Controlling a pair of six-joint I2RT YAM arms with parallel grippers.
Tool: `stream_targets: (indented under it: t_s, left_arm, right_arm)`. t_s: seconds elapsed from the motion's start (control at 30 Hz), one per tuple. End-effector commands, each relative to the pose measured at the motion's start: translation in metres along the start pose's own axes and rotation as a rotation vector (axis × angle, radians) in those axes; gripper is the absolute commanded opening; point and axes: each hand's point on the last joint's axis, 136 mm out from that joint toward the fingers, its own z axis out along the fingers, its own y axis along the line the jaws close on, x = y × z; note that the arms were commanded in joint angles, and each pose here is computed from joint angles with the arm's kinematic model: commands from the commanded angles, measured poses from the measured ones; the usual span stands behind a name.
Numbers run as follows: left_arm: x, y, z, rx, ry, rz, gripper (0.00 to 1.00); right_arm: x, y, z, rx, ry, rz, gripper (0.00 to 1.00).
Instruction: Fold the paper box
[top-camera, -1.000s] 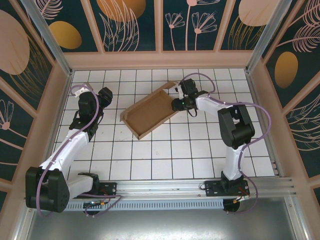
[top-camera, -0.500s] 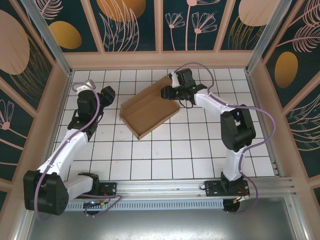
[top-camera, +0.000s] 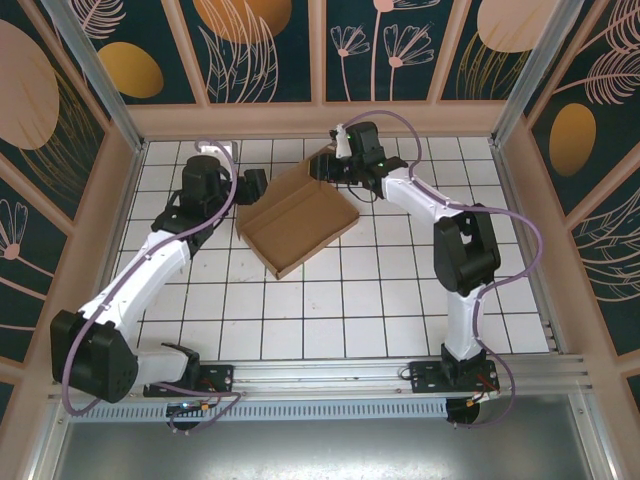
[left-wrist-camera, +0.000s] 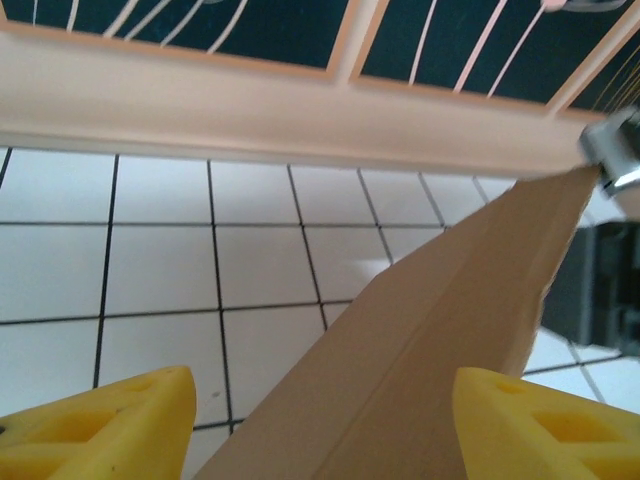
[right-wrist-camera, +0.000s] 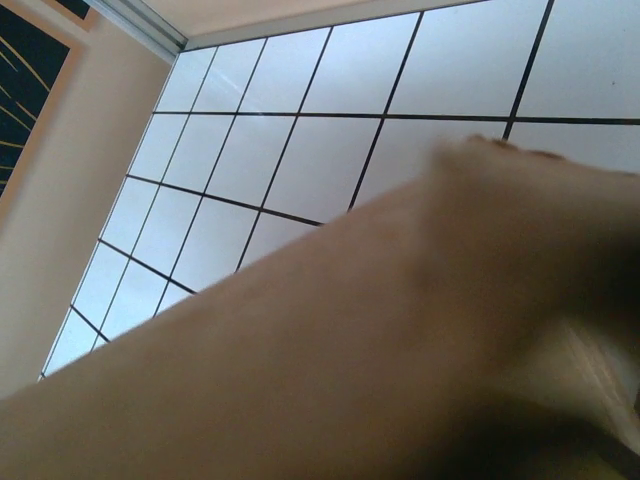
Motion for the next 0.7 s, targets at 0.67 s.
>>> stream_targets:
  t_s: [0.67]
  left_arm:
    - [0.015,-0.033,0.004,0.140,0.074,0.140,0.71]
  right_arm:
    - [-0.017,0.010,0.022,-0.032,0.030,0.029,0.45]
